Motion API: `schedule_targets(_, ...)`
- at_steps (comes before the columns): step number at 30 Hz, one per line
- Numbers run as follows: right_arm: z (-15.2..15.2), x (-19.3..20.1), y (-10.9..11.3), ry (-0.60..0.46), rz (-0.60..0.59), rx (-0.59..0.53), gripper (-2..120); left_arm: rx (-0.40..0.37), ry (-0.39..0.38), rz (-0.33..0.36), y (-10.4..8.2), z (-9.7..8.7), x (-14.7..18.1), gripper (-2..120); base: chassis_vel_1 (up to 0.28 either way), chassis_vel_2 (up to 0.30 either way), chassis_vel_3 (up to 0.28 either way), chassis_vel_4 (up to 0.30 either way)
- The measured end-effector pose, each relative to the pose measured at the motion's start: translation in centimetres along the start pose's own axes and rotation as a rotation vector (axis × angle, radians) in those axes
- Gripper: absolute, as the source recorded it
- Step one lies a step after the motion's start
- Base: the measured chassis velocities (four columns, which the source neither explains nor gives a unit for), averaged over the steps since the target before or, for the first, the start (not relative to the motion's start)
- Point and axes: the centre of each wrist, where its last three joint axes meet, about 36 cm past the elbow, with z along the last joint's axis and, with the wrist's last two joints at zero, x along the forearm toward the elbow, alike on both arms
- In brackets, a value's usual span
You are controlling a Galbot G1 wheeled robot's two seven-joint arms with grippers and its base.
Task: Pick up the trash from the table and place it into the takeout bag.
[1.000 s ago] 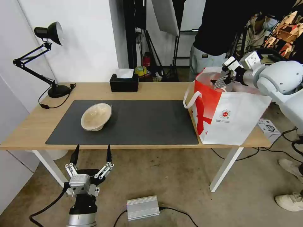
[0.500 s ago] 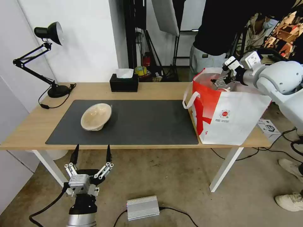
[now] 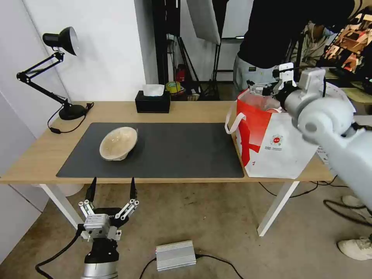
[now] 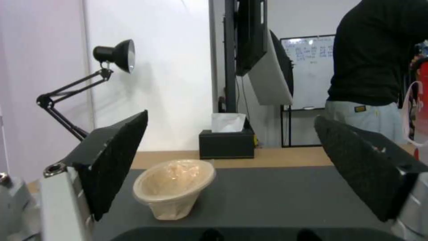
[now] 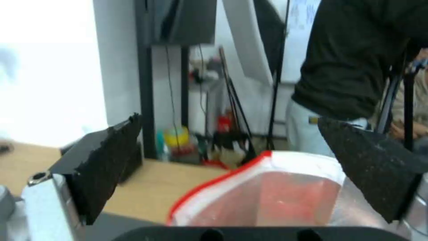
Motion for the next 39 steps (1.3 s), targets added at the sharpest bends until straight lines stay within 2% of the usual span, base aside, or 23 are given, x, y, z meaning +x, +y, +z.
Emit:
schedule_targets(2, 0.4, 0.8, 0.4, -0.034, 0.0, -0.013, 100, 0.001, 0.0, 0.0, 0.0, 0.0, 0.0, 100, 0.0, 0.0, 0.0, 0.0)
schedule_targets(4, 2.2, 2.9, 1.5, -0.125, 0.01, -0.058, 100, 0.003, 0.0, -0.002, -0.1, 0.0, 0.0, 100, 0.0, 0.0, 0.0, 0.0)
schedule_targets(5, 2.2, 2.9, 1.5, -0.125, 0.01, -0.058, 100, 0.003, 0.0, -0.002, -0.1, 0.0, 0.0, 100, 0.0, 0.0, 0.0, 0.0)
schedule_targets(7, 3.6, 5.1, 2.9, -0.166, 0.01, -0.09, 100, 0.003, -0.001, -0.003, -0.1, -0.1, 0.0, 100, 0.0, 0.0, 0.0, 0.0)
schedule_targets(11, 5.3, 7.1, 4.8, -0.211, -0.01, -0.121, 100, 0.004, -0.007, -0.01, -0.1, -0.3, -0.1, 100, 0.0, 0.0, 0.0, 0.0)
schedule_targets(15, 7.2, 8.7, 6.2, -0.23, -0.009, -0.089, 100, 0.004, -0.011, -0.013, -0.1, -0.4, -0.1, 100, 0.0, 0.0, 0.0, 0.0)
schedule_targets(20, 9.7, 11.3, 8.1, -0.24, -0.007, -0.103, 100, 0.0, -0.018, -0.017, -0.1, -0.7, 0.1, 100, 0.0, 0.0, 0.0, 0.0)
schedule_targets(26, 12.6, 15.0, 10.2, -0.188, -0.001, -0.106, 100, -0.004, -0.021, -0.021, -0.3, -0.8, 0.2, 100, 0.0, 0.0, 0.0, 0.0)
schedule_targets(30, 15.9, 18.3, 12.0, -0.109, 0.029, -0.075, 100, -0.006, -0.026, -0.02, -0.6, -0.8, 0.3, 100, 0.0, 0.0, 0.0, 0.0)
schedule_targets(39, 18.9, 22.0, 14.6, -0.045, 0.086, -0.051, 100, -0.01, -0.031, -0.019, -0.4, -1.0, 0.2, 100, 0.0, 0.0, 0.0, 0.0)
